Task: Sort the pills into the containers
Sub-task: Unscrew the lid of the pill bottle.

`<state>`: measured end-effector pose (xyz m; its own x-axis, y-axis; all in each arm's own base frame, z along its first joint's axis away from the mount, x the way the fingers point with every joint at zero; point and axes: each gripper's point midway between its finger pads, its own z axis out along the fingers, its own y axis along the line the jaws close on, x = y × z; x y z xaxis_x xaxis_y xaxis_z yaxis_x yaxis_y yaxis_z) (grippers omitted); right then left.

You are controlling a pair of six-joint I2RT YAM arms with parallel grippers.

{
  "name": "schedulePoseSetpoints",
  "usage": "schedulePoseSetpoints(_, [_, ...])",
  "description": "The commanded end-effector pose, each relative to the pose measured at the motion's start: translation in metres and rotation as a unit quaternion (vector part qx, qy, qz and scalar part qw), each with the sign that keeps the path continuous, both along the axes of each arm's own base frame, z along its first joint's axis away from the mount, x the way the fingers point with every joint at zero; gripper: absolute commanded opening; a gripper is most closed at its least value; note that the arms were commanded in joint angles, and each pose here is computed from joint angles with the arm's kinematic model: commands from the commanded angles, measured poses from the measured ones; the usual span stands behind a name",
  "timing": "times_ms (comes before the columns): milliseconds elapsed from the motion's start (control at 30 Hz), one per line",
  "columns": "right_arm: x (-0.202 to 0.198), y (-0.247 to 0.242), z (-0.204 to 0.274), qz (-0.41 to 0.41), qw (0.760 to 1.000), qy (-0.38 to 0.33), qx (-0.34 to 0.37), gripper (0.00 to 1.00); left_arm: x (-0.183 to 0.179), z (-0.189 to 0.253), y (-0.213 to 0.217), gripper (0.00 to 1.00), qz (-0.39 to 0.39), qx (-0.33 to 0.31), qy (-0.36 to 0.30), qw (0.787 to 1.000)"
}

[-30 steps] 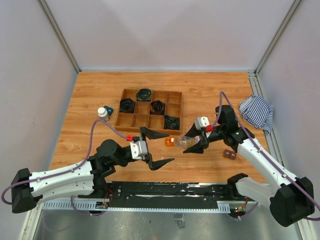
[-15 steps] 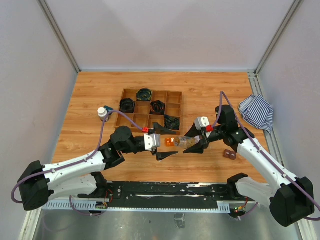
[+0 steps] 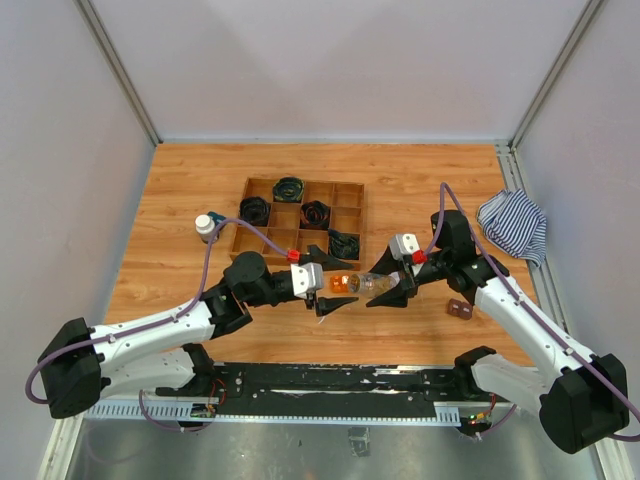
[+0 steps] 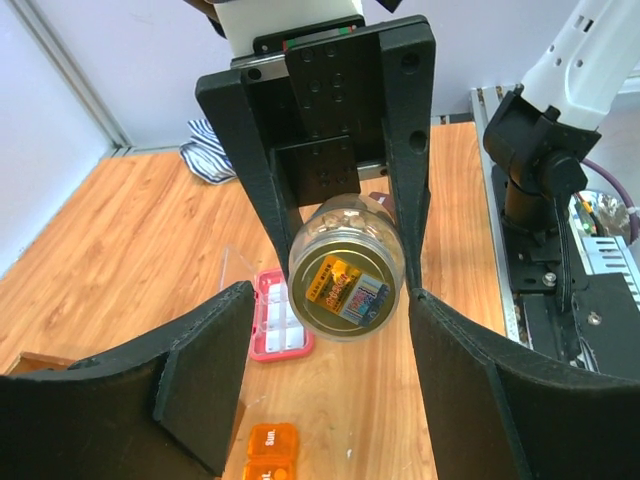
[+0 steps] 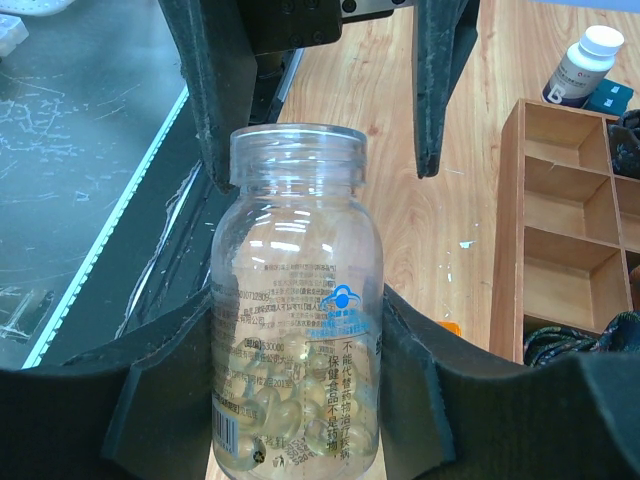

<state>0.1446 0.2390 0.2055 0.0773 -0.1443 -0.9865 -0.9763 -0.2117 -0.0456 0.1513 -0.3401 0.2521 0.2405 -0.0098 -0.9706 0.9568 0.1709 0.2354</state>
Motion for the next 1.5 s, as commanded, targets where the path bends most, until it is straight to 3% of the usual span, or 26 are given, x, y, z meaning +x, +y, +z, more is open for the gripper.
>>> schedulePoseSetpoints(0, [-0.003,0.003,0.008,0.017,1.0,-0.014,0.015,0.01,0.007,0.026,0.0,0.71,0.015,-0.039,-0.012,0.999])
schedulePoseSetpoints(133, [-0.003,0.003,0.008,0.016,1.0,-0.015,0.015,0.01,0.007,0.028,-0.001,0.7,0.017,-0.044,-0.009,0.999])
schedulePoseSetpoints(367, [-0.003,0.003,0.008,0.016,1.0,-0.015,0.014,0.01,0.006,0.025,-0.003,0.59,0.011,-0.042,0.002,0.999])
schedulePoseSetpoints(533, [-0.003,0.003,0.008,0.016,1.0,-0.014,0.014,0.01,0.003,0.026,-0.004,0.43,0.003,-0.044,0.01,0.999])
schedulePoseSetpoints(667, [-0.002,0.003,0.008,0.015,1.0,-0.015,0.014,0.0,0.001,0.028,-0.004,0.25,0.002,-0.051,0.027,0.998])
schedulePoseSetpoints(733, [-0.002,0.003,0.008,0.015,1.0,-0.015,0.014,0.01,0.001,0.03,-0.003,0.16,0.005,-0.059,0.054,0.997])
schedulePoseSetpoints(967, [-0.002,0.003,0.008,0.014,1.0,-0.015,0.013,0.01,-0.004,0.046,0.002,0.01,0.015,-0.118,0.177,0.977])
schedulePoseSetpoints(1233, [-0.001,0.003,0.007,0.013,1.0,-0.016,0.012,0.01,-0.011,0.044,0.003,0.0,0.061,-0.17,0.293,0.939])
schedulePoseSetpoints(1467, [-0.001,0.003,0.007,0.013,1.0,-0.016,0.012,0.0,-0.002,0.039,0.001,0.0,0.098,-0.184,0.325,0.922])
